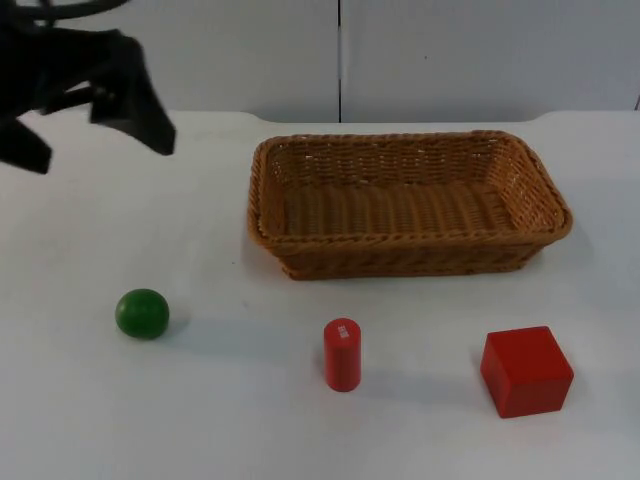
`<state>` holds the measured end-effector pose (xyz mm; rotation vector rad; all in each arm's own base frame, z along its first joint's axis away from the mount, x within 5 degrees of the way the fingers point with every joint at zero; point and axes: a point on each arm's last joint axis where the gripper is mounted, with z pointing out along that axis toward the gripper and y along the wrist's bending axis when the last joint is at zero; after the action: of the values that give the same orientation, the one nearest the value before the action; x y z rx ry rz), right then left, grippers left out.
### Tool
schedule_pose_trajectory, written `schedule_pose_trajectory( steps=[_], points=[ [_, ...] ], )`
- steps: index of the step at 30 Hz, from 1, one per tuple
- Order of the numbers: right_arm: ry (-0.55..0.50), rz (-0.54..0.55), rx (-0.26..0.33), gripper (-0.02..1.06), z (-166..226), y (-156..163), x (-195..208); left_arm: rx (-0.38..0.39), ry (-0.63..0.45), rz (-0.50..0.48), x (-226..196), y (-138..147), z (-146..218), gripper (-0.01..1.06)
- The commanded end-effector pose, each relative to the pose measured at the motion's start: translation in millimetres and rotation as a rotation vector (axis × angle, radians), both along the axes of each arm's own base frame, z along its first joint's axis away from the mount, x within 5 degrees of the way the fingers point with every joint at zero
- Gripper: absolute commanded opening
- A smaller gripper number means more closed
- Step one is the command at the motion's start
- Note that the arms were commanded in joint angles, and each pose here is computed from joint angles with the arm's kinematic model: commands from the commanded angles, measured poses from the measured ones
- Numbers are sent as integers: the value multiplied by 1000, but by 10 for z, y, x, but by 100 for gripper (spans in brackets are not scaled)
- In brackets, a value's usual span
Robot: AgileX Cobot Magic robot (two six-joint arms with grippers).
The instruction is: Pick up the basket with the left hand and place the object to the left of the red cylinder into the basket with the right hand.
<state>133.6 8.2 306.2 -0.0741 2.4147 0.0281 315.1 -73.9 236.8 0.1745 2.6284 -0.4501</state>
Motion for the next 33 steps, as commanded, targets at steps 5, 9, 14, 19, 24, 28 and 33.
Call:
schedule_pose_trajectory(
  steps=[5,9,14,19,24,28,33],
  points=[
    [-5,-7,0,105,-19,-10,2,-15,29,-43,641,-289,-225,105],
    [0,-7,0,105,-64,-10,2,-25,78,-65,1031,-416,-431,105],
    [-6,-7,0,105,-82,-9,7,-33,171,-99,1439,-628,-781,105],
    [-9,-7,-22,105,-81,-25,10,17,251,-116,1621,-838,-1135,105],
    [-11,-7,-22,105,-79,-25,11,20,276,-119,1634,-921,-1278,96],
    [-13,-7,-22,105,-78,-24,12,24,301,-119,1628,-933,-1407,53],
    [-13,-7,-22,105,-78,-24,12,21,275,-110,1652,-934,-1403,26]
  ],
)
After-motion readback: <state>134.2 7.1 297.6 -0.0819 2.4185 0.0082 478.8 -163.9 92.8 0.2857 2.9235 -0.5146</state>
